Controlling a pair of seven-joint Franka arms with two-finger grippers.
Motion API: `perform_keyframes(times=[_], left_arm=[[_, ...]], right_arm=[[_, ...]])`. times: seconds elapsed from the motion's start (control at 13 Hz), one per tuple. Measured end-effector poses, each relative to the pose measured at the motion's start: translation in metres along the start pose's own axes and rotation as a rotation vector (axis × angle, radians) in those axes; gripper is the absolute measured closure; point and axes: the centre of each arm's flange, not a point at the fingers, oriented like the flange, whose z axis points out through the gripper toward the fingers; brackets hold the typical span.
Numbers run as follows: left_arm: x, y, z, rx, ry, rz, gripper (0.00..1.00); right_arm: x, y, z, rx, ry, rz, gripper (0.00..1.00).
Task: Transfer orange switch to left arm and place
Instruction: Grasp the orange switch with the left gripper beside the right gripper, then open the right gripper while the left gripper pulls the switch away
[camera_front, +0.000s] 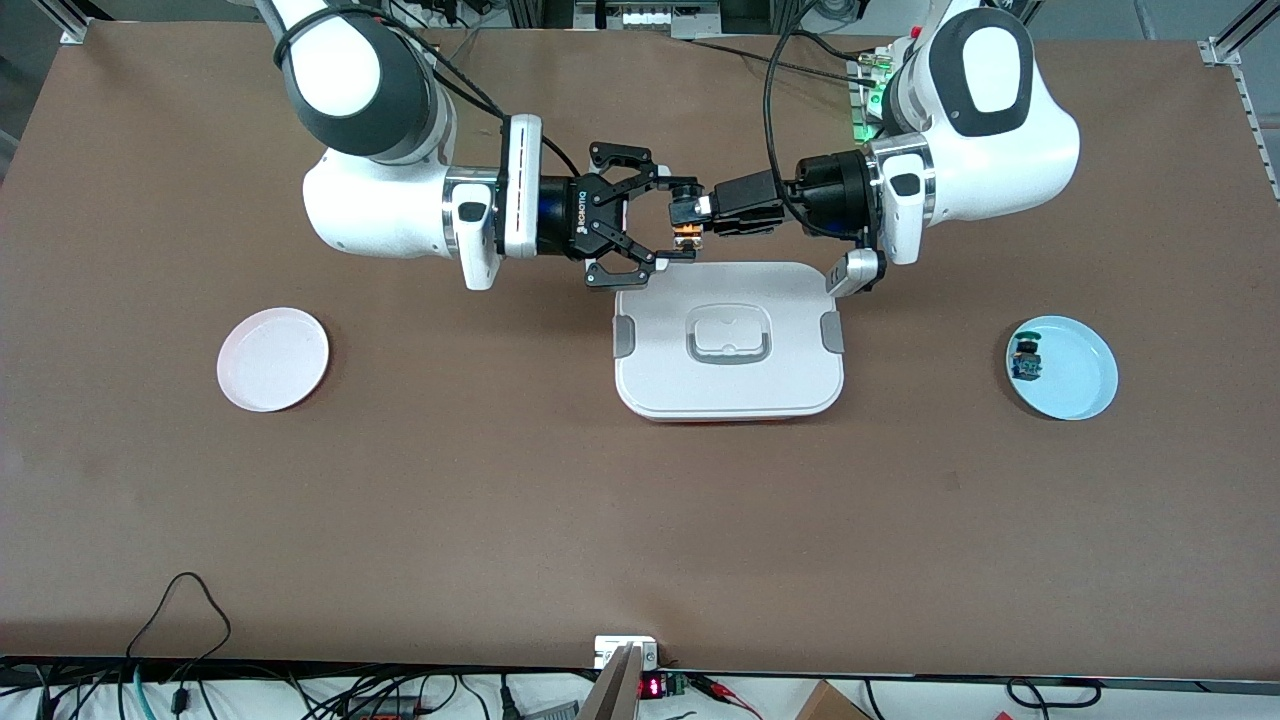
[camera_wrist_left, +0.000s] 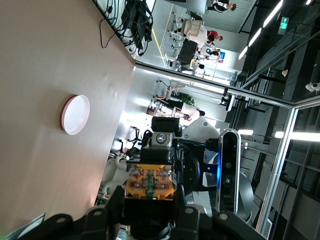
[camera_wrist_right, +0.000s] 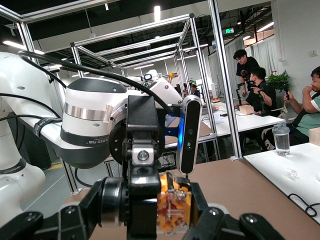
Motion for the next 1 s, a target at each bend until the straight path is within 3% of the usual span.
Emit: perform_keyframes(times=[0.23, 0.54, 0.69, 0.77, 1.0], left_arm=[[0.008, 0.000, -0.010, -0.005, 0.022, 0.011, 0.57], [0.016, -0.009, -0.021, 0.009, 0.041, 0.045, 0.57], [0.021, -0.037, -0.029, 0.109, 0.036, 0.107, 0.57], [0.026, -0.049, -0.040, 0.166, 0.026, 0.136, 0.57], [0.052, -0.071, -0.110, 0.361, -0.079, 0.219, 0.57]], right_arm=[[-0.002, 0.001, -0.001, -0.002, -0.002, 0.006, 0.01], [-0.001, 0.018, -0.025, -0.042, 0.001, 0.016, 0.00], [0.002, 0.034, -0.052, -0.056, -0.009, 0.006, 0.00], [0.000, 0.040, -0.067, -0.035, -0.018, 0.019, 0.00], [-0.014, 0.062, -0.133, 0.024, -0.098, 0.072, 0.00]])
